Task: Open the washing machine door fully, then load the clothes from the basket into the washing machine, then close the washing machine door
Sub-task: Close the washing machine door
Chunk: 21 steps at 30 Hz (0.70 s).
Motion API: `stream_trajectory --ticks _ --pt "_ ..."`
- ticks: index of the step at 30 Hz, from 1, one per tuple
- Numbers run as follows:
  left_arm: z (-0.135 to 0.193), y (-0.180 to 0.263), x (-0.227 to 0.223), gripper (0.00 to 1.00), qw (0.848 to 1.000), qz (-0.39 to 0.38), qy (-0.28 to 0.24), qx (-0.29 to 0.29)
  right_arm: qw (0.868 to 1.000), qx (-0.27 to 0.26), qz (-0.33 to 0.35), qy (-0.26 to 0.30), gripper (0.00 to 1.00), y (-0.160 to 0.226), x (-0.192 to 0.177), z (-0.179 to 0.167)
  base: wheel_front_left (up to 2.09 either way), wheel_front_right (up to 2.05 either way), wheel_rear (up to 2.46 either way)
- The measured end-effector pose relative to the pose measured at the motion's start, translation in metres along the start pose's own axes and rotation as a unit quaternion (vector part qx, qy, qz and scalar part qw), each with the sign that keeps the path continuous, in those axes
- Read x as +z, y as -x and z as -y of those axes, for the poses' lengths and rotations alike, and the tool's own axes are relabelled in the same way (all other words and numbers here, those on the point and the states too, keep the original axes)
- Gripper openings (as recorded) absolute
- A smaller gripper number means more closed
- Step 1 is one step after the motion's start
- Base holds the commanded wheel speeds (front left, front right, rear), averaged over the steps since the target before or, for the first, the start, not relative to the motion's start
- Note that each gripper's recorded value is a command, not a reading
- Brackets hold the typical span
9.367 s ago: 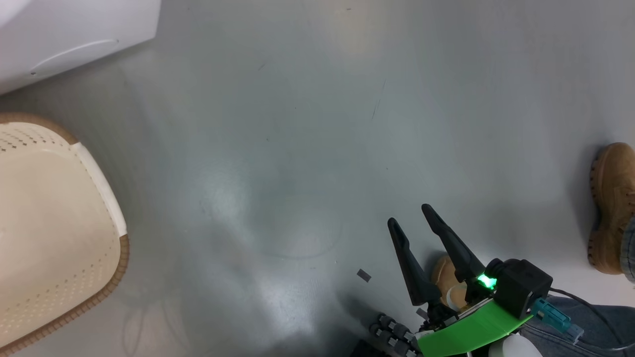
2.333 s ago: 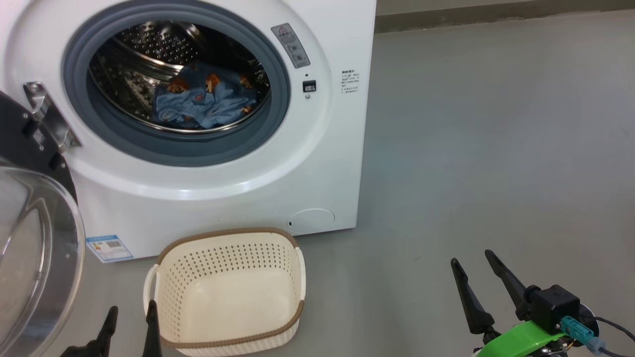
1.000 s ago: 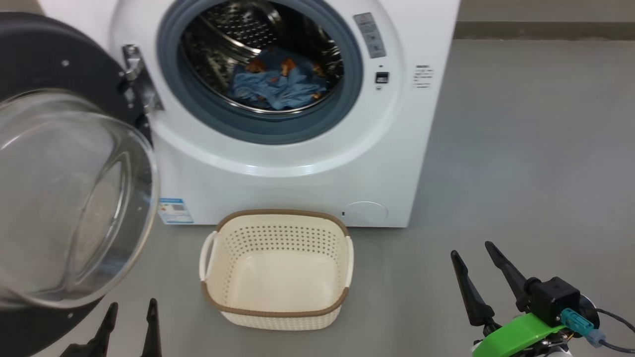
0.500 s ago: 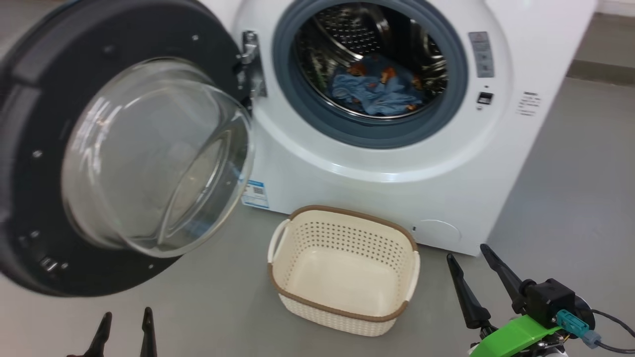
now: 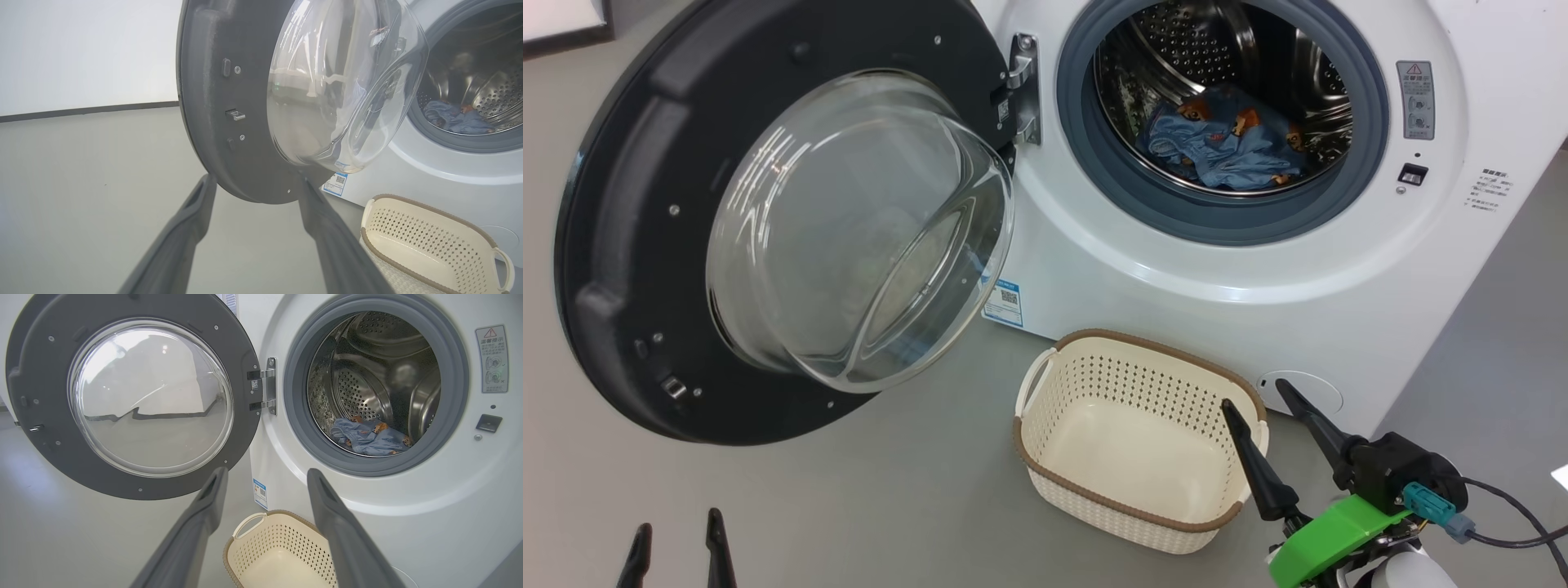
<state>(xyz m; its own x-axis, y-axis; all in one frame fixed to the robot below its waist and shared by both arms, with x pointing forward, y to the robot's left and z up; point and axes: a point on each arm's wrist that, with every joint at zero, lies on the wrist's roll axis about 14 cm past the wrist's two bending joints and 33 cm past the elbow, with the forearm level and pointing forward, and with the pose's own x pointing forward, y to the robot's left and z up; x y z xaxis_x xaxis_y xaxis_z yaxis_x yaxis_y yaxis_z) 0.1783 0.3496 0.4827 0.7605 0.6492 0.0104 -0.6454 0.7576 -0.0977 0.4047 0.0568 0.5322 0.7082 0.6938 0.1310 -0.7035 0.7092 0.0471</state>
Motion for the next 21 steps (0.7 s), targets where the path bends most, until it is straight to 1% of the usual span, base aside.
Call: stream_trajectory --ticks 8,9,10,11,15,19,21 --pt "-0.009 -0.001 0.007 1.00 1.000 0.010 -0.002 0.017 1.000 0.012 -0.001 -0.003 1.00 -0.005 -0.001 -0.006 0.00 0.00 0.00" --pt "-0.011 -0.001 0.007 0.56 1.000 0.010 0.001 0.021 1.000 0.013 -0.001 -0.003 1.00 -0.005 -0.001 -0.006 0.00 0.00 0.00" --pt "-0.014 -0.001 0.008 0.08 1.000 0.011 0.007 0.026 1.000 0.012 -0.001 -0.003 1.00 -0.005 -0.001 -0.006 0.00 0.00 0.00" --pt "-0.017 -0.001 0.009 0.00 0.999 0.014 0.015 0.032 1.000 0.012 -0.001 -0.003 1.00 -0.005 -0.001 -0.006 0.00 0.00 0.00" --pt "-0.039 0.000 0.013 0.00 0.996 0.022 0.045 0.070 1.000 0.011 -0.001 -0.002 1.00 -0.005 0.000 -0.005 0.00 0.00 0.00" --pt "-0.064 0.002 0.018 0.00 0.990 0.035 0.086 0.107 1.000 0.008 -0.001 -0.001 1.00 -0.003 0.000 -0.004 0.00 0.00 0.00" --pt "-0.080 -0.001 0.025 0.00 0.984 0.051 0.114 0.128 1.000 0.007 -0.001 -0.002 1.00 -0.003 0.000 -0.003 0.00 0.00 0.00"
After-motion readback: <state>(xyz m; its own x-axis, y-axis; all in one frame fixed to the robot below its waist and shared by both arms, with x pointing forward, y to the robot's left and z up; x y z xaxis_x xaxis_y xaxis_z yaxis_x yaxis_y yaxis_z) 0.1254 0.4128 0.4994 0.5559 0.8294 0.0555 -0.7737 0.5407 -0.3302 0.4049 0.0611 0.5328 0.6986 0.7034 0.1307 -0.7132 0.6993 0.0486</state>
